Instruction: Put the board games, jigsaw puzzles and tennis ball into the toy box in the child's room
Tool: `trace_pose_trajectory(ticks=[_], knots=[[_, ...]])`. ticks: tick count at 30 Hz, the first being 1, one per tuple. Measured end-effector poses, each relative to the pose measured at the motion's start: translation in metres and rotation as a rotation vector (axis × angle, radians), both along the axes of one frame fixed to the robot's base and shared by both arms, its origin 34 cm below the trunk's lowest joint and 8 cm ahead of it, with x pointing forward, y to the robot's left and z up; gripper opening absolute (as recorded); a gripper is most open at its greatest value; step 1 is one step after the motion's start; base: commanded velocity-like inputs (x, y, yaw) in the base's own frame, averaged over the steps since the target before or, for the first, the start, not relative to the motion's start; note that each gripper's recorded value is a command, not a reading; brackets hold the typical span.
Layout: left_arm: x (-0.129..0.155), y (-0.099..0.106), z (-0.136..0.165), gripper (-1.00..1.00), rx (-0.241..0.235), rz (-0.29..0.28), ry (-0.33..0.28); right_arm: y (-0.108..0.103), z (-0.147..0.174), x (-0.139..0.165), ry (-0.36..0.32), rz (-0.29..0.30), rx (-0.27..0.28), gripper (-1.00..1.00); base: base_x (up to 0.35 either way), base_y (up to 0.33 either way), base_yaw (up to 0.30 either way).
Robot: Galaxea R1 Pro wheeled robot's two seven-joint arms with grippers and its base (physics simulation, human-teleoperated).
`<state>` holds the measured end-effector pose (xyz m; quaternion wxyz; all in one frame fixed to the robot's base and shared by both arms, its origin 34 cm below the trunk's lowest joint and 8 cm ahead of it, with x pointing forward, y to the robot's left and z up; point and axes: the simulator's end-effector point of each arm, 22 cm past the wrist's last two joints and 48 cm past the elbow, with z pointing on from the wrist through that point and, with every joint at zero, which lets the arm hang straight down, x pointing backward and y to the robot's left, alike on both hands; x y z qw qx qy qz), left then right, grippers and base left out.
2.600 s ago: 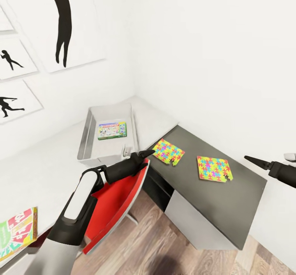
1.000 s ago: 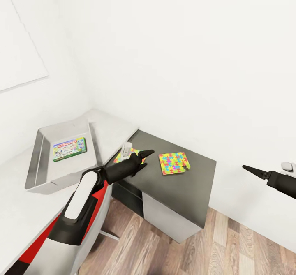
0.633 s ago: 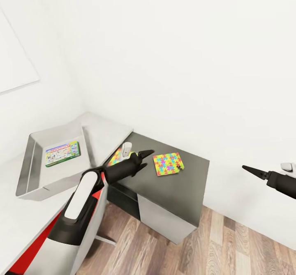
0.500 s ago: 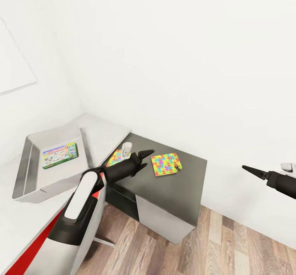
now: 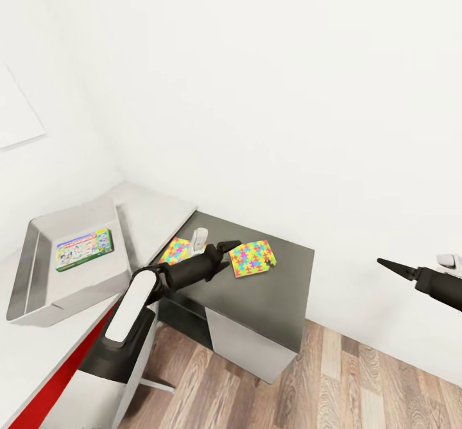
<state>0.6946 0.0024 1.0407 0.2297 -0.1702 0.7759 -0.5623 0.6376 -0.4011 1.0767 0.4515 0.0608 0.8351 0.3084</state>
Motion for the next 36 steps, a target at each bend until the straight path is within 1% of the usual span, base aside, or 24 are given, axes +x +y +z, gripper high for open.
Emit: trace_pose_trajectory(ticks=[1,2,5,6,9,10,12,13,14,15,17,18,20,21,23,24,25,30,33,34,36], knots=[[-0.003,-0.002,-0.014,1.00,0.012,-0.005,0.029,0.003,-0.002,0.000,0.004,0.006,0.002,1.00,0.000,0.000,-0.037],[-0.003,-0.002,-0.013,1.00,0.011,-0.005,0.029,0.003,-0.001,0.000,0.003,0.006,0.002,1.00,0.000,0.000,-0.029],[-0.014,-0.009,-0.053,1.00,0.050,-0.028,0.109,0.024,-0.013,0.000,0.026,0.041,0.023,1.00,0.000,0.000,-0.020],[-0.014,-0.009,-0.053,1.00,0.050,-0.028,0.109,0.024,-0.013,0.000,0.025,0.041,0.023,1.00,0.000,0.000,-0.015],[-0.021,-0.015,-0.073,1.00,0.070,-0.030,0.138,0.047,-0.026,-0.001,0.051,0.078,0.045,1.00,0.000,0.000,-0.010],[-0.021,-0.015,-0.073,1.00,0.070,-0.030,0.138,0.047,-0.026,-0.001,0.051,0.078,0.045,1.00,0.000,0.000,-0.008],[-0.028,-0.022,-0.082,1.00,0.078,-0.035,0.146,0.056,-0.033,-0.002,0.056,0.094,0.039,1.00,0.000,0.000,-0.006],[-0.028,-0.022,-0.082,1.00,0.078,-0.035,0.146,0.056,-0.033,-0.002,0.056,0.094,0.039,1.00,0.000,0.000,-0.005],[-0.033,-0.026,-0.088,1.00,0.084,-0.042,0.152,0.060,-0.037,-0.002,0.059,0.101,0.030,1.00,0.000,0.000,-0.005],[-0.034,-0.026,-0.088,1.00,0.084,-0.042,0.152,0.060,-0.037,-0.002,0.058,0.101,0.030,1.00,0.000,0.000,-0.004],[-0.045,-0.034,-0.100,1.00,0.098,-0.054,0.164,0.067,-0.045,-0.004,0.067,0.115,0.014,1.00,0.000,0.000,-0.003],[-0.045,-0.035,-0.100,1.00,0.098,-0.054,0.164,0.067,-0.045,-0.004,0.067,0.115,0.013,1.00,0.000,0.000,-0.003],[-0.055,-0.040,-0.112,1.00,0.117,-0.054,0.171,0.074,-0.052,-0.005,0.078,0.129,0.004,1.00,0.000,0.000,-0.002],[-0.055,-0.040,-0.112,1.00,0.117,-0.054,0.171,0.075,-0.052,-0.005,0.078,0.129,0.003,1.00,0.000,0.000,-0.002],[-0.065,-0.042,-0.126,1.00,0.139,-0.047,0.179,0.081,-0.058,-0.006,0.089,0.140,-0.003,1.00,0.000,0.000,-0.015],[-0.065,-0.042,-0.126,1.00,0.139,-0.047,0.179,0.081,-0.058,-0.006,0.088,0.140,-0.003,1.00,0.000,0.000,-0.045],[-0.070,-0.043,-0.132,1.00,0.148,-0.042,0.183,0.084,-0.060,-0.006,0.093,0.143,-0.006,1.00,0.000,0.000,-0.045],[-0.081,-0.045,-0.142,1.00,0.157,-0.029,0.181,0.088,-0.069,-0.005,0.120,0.133,-0.018,1.00,0.000,0.000,-0.136],[-0.084,-0.047,-0.143,1.00,0.150,-0.025,0.171,0.088,-0.076,-0.006,0.151,0.115,-0.027,1.00,0.000,0.000,-0.196],[-0.084,-0.047,-0.143,1.00,0.150,-0.025,0.170,0.088,-0.076,-0.006,0.151,0.115,-0.027,1.00,0.000,0.000,-0.219],[-0.087,-0.049,-0.141,1.00,0.136,-0.024,0.155,0.084,-0.084,-0.006,0.187,0.088,-0.048,1.00,0.000,0.000,-0.247]])
